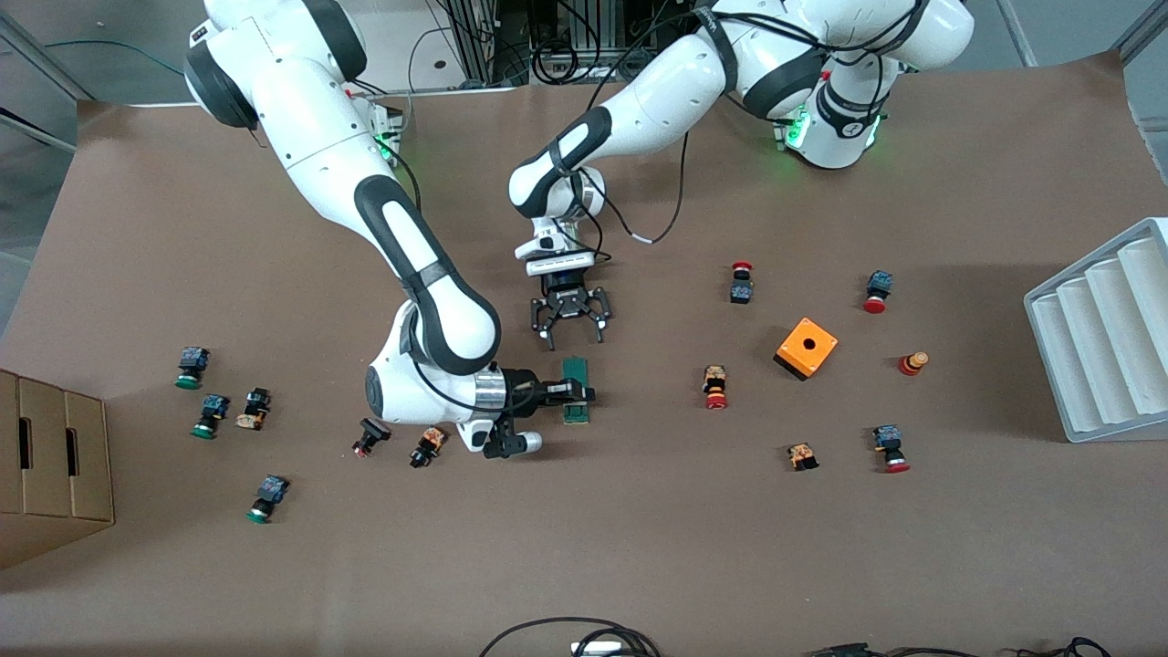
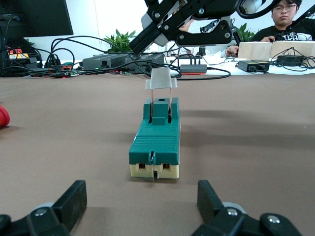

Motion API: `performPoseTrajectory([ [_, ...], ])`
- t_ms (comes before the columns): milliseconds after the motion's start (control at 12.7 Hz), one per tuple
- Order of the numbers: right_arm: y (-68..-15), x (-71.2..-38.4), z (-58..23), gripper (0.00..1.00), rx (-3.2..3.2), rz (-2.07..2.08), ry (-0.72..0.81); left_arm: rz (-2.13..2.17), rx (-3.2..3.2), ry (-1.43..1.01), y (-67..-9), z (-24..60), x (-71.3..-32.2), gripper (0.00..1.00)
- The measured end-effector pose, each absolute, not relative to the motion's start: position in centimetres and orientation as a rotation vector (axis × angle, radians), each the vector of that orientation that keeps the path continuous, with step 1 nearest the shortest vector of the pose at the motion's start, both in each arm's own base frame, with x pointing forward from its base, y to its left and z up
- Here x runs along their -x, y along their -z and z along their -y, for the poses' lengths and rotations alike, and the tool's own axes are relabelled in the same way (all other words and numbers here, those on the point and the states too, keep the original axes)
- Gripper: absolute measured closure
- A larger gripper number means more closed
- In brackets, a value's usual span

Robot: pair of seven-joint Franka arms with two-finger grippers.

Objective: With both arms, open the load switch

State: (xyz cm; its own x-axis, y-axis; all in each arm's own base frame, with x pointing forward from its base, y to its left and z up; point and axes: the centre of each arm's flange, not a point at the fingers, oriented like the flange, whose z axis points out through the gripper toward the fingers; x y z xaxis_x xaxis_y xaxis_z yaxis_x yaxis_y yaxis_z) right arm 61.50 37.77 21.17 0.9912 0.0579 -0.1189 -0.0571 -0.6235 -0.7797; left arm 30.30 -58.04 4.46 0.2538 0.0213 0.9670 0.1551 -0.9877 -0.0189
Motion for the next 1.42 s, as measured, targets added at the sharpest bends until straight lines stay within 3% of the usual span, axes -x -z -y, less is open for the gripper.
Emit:
performPoseTrajectory([
  [1416,-21.4,-63.2,-34.8,0.99,2.183,-0.095,-0.155,0.170,2.398,1.847,-4.5,58.0,-30.3,0.00],
])
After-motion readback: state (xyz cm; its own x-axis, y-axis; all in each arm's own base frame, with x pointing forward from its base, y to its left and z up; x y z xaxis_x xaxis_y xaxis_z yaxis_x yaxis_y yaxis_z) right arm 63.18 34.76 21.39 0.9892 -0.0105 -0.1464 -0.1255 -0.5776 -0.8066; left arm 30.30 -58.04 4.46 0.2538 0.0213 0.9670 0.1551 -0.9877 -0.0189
